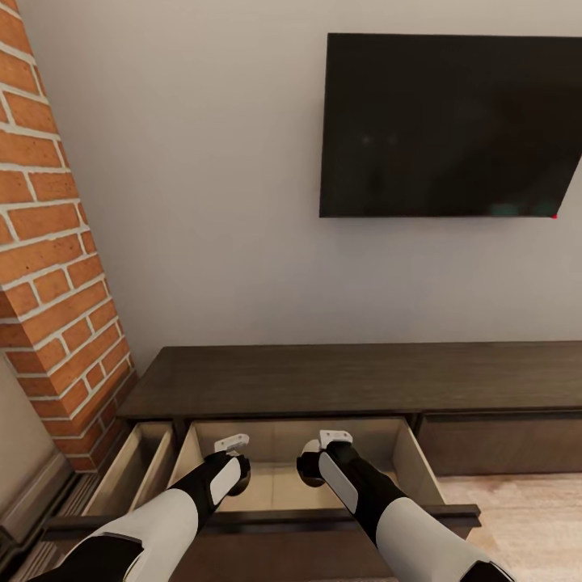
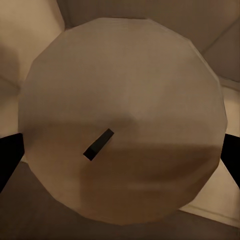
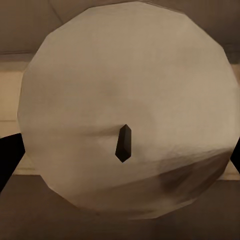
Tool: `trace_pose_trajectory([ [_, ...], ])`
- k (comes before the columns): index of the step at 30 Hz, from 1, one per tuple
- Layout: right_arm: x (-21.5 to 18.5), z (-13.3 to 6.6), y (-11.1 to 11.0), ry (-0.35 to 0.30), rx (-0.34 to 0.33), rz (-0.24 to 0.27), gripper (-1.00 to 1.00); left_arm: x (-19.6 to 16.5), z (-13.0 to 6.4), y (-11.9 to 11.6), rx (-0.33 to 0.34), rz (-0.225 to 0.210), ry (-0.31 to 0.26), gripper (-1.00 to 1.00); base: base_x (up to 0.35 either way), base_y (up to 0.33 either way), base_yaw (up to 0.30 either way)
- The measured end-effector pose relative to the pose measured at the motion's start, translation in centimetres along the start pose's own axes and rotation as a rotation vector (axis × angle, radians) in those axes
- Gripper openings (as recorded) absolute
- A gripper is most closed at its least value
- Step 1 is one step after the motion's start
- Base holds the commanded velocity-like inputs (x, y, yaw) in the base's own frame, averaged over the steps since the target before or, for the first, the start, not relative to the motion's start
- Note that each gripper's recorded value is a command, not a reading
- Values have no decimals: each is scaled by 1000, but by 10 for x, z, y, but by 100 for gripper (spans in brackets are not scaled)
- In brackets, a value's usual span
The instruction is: Place each of the two pumpkins and all three candles from the living room inside a cabinet in the living room (use any cabinet), then make sure every cabinet is closed, and position the cauldron so it is next to a table in the living room.
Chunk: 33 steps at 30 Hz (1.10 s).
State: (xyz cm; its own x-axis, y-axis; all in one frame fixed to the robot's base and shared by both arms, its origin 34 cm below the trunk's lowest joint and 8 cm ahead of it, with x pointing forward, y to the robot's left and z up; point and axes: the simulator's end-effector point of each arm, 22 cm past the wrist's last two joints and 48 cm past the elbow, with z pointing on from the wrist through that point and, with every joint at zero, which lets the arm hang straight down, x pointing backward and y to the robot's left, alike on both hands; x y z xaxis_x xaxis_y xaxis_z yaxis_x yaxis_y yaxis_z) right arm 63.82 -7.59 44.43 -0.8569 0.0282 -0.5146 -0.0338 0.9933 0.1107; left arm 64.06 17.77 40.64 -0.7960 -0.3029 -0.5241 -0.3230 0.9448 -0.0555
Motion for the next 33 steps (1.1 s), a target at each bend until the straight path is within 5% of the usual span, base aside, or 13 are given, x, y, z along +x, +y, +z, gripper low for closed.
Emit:
trace_pose_trajectory([
  [13, 21, 21, -3, -2, 2, -4, -100, 22, 21, 4, -2, 2, 7, -100, 0, 0, 0],
  [33, 25, 27, -5, -10, 7, -15, -100, 25, 27, 5, -2, -3, -7, -100, 0, 0, 0],
])
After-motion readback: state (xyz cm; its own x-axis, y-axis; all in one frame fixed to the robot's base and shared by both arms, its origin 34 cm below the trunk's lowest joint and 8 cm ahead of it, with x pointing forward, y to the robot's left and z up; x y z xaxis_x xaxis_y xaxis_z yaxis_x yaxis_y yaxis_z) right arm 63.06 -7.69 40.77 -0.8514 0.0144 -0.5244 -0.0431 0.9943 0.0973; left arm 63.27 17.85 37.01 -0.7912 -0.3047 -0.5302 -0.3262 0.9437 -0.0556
